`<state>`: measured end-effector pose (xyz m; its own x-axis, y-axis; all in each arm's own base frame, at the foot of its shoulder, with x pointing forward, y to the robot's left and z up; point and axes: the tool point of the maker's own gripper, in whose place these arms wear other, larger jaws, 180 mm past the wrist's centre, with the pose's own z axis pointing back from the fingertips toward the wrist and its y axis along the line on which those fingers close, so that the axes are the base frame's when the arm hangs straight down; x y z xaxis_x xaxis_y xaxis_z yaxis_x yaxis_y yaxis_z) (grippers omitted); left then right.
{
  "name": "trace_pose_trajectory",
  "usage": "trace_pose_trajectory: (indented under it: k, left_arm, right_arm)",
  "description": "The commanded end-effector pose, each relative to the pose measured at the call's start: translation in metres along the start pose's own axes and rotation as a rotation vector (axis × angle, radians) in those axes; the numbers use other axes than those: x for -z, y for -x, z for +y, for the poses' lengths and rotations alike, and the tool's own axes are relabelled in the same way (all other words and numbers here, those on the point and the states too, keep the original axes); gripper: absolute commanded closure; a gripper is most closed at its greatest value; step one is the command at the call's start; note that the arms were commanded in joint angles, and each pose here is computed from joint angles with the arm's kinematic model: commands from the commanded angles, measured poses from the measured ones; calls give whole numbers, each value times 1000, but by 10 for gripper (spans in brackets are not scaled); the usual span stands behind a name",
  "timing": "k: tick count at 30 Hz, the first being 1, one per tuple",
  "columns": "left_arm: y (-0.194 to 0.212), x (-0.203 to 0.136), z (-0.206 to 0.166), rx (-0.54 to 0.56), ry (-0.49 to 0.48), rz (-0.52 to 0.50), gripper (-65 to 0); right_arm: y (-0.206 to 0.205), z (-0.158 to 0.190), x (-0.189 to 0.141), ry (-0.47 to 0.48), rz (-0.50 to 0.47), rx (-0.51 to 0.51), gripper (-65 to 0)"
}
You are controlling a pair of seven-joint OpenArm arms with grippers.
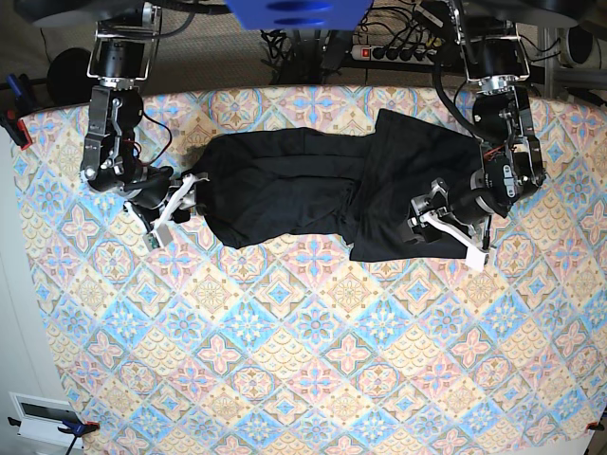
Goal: Layout the t-shirt on the table in an organized manner, then fold the t-shirt properly
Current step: 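Grasp the shirt end with the right gripper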
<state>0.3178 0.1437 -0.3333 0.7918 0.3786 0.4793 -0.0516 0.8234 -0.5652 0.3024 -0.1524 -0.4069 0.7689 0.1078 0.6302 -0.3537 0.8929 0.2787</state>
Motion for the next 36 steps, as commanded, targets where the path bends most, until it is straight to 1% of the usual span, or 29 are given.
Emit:
trace_pose_trajectory:
  k: [1, 2, 4, 7, 10, 15, 18, 21, 23, 27, 32, 36]
  left_arm:
    - [-12, -4, -7, 19, 23, -34, -375]
    - [-12, -4, -7, 19, 23, -34, -375]
    - [-12, -4, -7, 19, 23, -34, -375]
    - [-13, -4, -7, 19, 23, -36, -375]
    - [-13, -4, -7, 19, 23, -37, -375]
    - [-13, -4, -7, 20, 22, -41, -375]
    - [-13, -4, -7, 20, 22, -41, -375]
    - [-14, -4, -6, 19, 21, -42, -375]
    - [-14, -4, -7, 18, 22, -42, -375]
    - [-23, -11, 2, -10, 8, -79, -375]
    - [-32, -20, 14, -40, -13, -116, -375]
    - [-36, -24, 19, -50, -23, -131, -375]
  right_arm:
    - [-6, 0, 1, -10, -12, -10, -325]
    - [-1, 3, 5, -25, 2, -1, -330]
    - [5, 16, 12, -87, 10, 36, -346]
    - [8, 34, 18, -170, -2, 86, -361]
    - [8, 46, 21, -224, -13, 118, -366]
    - [9, 54, 24, -247, -10, 120, -366]
    - [20, 63, 31, -269, 24, 118, -366]
    - [23, 69, 39, -286, 16, 128, -366]
    - [31, 75, 45, -301, 32, 135, -366]
    - [41, 85, 52, -324, 51, 139, -365]
    - [38, 115, 62, -381, 41, 158, -365]
    - [45, 122, 67, -366, 71, 121, -365]
